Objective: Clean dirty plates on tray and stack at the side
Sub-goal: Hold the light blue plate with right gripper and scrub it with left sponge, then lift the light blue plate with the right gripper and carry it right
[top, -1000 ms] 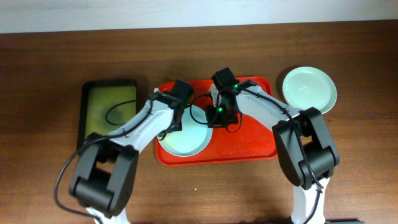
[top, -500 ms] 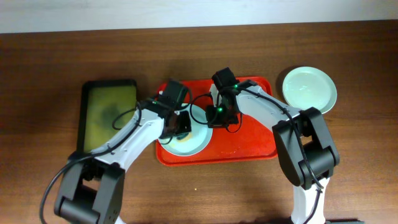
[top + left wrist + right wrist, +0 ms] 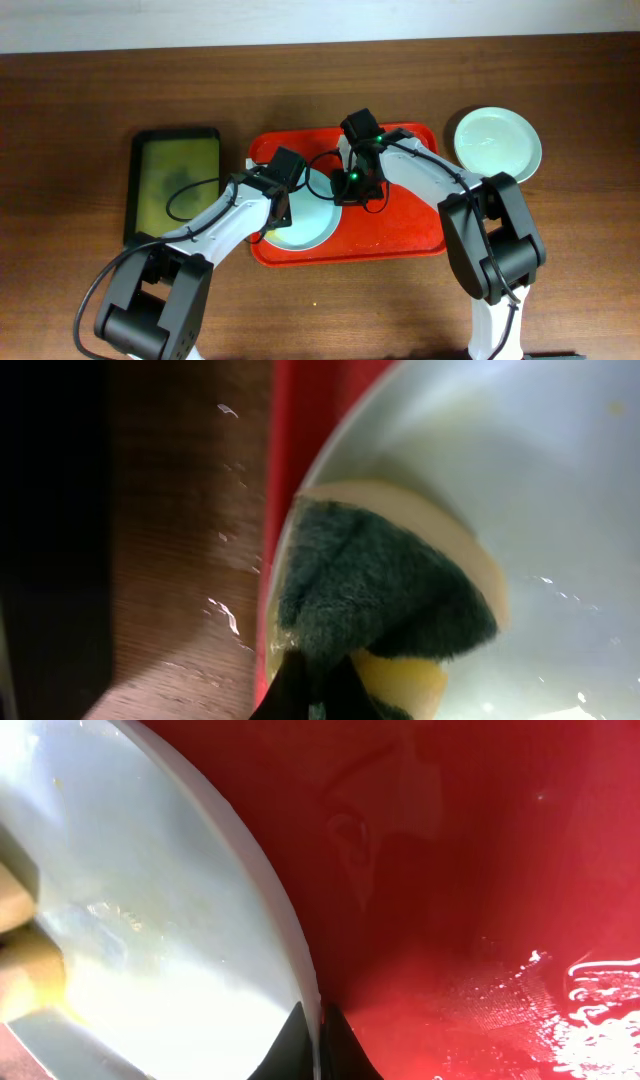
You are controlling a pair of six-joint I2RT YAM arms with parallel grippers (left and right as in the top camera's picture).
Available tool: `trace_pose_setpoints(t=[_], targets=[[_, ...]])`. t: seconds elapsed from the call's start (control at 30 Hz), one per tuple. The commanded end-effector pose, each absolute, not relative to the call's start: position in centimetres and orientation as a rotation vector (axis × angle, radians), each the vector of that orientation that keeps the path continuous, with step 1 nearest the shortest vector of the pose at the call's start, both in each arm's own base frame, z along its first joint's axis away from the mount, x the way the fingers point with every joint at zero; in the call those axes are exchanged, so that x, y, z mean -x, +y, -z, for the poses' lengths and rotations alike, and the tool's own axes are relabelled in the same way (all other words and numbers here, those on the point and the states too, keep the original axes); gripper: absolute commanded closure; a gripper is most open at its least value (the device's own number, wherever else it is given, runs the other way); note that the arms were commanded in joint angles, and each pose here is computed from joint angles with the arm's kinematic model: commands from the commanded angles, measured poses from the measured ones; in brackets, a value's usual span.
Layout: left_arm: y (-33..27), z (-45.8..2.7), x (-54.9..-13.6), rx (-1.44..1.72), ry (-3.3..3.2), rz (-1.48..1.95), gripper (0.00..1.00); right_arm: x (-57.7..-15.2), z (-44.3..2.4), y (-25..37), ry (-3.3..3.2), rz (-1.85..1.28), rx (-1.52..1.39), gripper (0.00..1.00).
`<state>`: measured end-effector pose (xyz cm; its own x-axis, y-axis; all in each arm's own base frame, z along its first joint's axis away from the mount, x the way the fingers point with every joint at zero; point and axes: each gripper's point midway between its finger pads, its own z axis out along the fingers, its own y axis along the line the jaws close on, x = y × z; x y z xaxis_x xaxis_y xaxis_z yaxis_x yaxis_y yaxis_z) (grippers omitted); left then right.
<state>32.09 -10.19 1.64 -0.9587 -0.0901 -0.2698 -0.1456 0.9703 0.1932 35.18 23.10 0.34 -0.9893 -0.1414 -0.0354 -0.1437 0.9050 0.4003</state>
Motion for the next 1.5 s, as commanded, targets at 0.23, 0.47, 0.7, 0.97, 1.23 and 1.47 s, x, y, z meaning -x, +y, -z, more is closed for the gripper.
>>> trace_pose_setpoints(t=[0.23,0.47,0.7,0.97,1.23,1.47], targets=[[-9.9,-9.7,-34.4,0.226,2.644,-0.207,1.0,-35.5,1.1,21.4,3.088,-0.506,0.22,0.96],[-9.9,-15.4,-33.8,0.285,2.549,0.039,1.0,-38.1,-5.0,18.4,2.985,-0.201,0.254,0.96],[-2.7,-18.4,-33.3,0.543,2.456,0.022,1.0,-39.5,-15.1,12.3,2.82,0.366,0.237,0.96],[3.7,-17.5,-32.1,0.812,2.456,0.002,1.0,-38.7,-26.0,11.3,2.428,0.968,0.368,0.96],[5.2,-16.8,-31.8,0.878,2.465,-0.015,1.0,-36.8,-33.0,16.5,1.915,1.47,0.801,0.96],[5.1,-16.7,-31.8,0.877,2.467,-0.012,1.0,-35.3,-35.6,19.2,1.722,1.568,0.825,0.96]])
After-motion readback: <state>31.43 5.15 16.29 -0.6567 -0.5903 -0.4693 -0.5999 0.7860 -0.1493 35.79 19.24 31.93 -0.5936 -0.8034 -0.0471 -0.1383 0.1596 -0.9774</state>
